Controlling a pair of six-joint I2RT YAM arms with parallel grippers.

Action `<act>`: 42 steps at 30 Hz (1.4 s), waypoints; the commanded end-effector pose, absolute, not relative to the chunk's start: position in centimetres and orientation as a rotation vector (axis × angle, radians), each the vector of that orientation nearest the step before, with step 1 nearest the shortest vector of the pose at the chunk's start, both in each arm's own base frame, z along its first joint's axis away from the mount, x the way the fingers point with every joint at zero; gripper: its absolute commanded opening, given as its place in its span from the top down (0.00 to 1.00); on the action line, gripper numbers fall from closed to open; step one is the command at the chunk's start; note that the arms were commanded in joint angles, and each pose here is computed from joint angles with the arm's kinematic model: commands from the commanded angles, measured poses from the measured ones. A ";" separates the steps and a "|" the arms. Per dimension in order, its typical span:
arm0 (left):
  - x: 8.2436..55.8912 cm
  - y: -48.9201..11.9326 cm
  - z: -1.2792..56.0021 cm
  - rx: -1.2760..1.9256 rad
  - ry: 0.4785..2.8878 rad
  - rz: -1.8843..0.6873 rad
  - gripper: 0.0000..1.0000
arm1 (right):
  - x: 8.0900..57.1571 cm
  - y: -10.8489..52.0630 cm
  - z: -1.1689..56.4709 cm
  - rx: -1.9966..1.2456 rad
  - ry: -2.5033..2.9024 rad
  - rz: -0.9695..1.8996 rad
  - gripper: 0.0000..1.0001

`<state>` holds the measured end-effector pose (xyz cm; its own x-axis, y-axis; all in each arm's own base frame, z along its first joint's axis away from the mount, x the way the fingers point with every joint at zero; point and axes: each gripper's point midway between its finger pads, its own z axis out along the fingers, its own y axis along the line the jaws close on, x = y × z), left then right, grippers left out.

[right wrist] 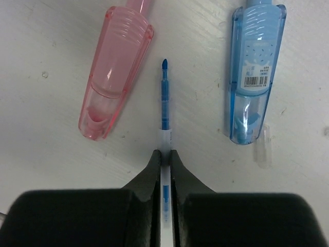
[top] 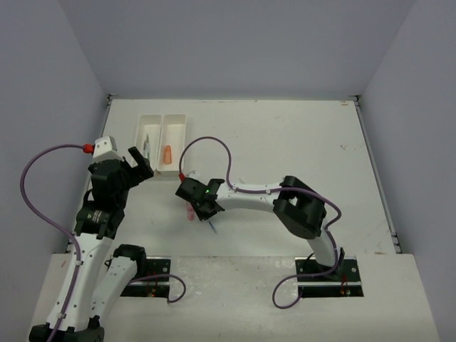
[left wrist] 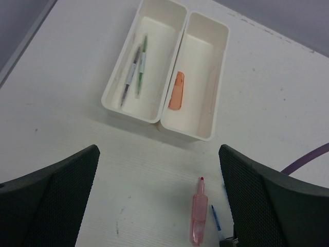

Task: Sort the stationery into containers
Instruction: Pick up the pen from the center of the board, then pick up the pen cap from the center of the board.

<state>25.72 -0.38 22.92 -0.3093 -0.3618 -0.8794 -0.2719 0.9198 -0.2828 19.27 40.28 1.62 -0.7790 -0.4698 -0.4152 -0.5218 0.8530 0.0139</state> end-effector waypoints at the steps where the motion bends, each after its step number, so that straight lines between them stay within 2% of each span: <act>1: 26.3 -1.0 22.9 -0.443 1.923 -0.122 0.00 | 19.0 40.3 7.5 -0.660 2.547 0.286 1.00; 4: 26.7 -1.4 23.3 -0.467 1.936 -0.150 0.00 | 19.1 38.8 13.2 -0.602 2.439 0.421 1.00; 8: 28.1 -3.2 23.7 -0.467 1.985 -0.233 0.00 | 20.7 33.2 18.9 -0.440 2.333 0.493 1.00; 10: 29.4 -5.5 24.1 -0.447 2.001 -0.297 0.01 | 22.9 27.6 18.1 -0.289 2.347 0.427 1.00; 11: 29.6 -6.4 23.6 -0.425 2.018 -0.284 0.01 | 22.7 27.2 19.4 -0.269 2.316 0.459 1.00; 14: 30.5 -12.8 23.5 -0.349 2.063 -0.341 0.01 | 25.0 19.0 17.7 -0.031 2.320 0.348 1.00; 18: 31.6 -20.2 20.1 -0.298 2.163 -0.337 0.01 | 25.6 14.2 18.5 0.082 2.263 0.288 1.00; 23: 32.2 -26.6 13.6 -0.491 2.274 -0.201 0.02 | 26.5 11.2 18.0 0.156 2.254 0.222 1.00; 27: 33.2 -29.9 10.2 -0.597 2.327 -0.045 0.11 | 26.7 10.6 16.9 0.160 2.267 0.218 1.00; 31: 33.7 -32.2 8.9 -0.627 2.335 0.006 0.18 | 26.6 10.3 15.9 0.166 2.263 0.221 1.00; 37: 33.9 -32.7 5.9 -0.636 2.359 0.073 0.49 | 26.6 10.7 16.2 0.149 2.240 0.261 1.00; 42: 34.0 -33.0 4.8 -0.625 2.375 0.085 0.51 | 26.5 11.2 16.4 0.129 2.232 0.296 1.00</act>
<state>33.17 -33.33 4.19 -0.7064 -0.3905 -0.5904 -0.4177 0.9033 -0.0976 25.89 10.61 15.15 -0.6663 0.1889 -0.7214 0.0325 0.9738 0.2250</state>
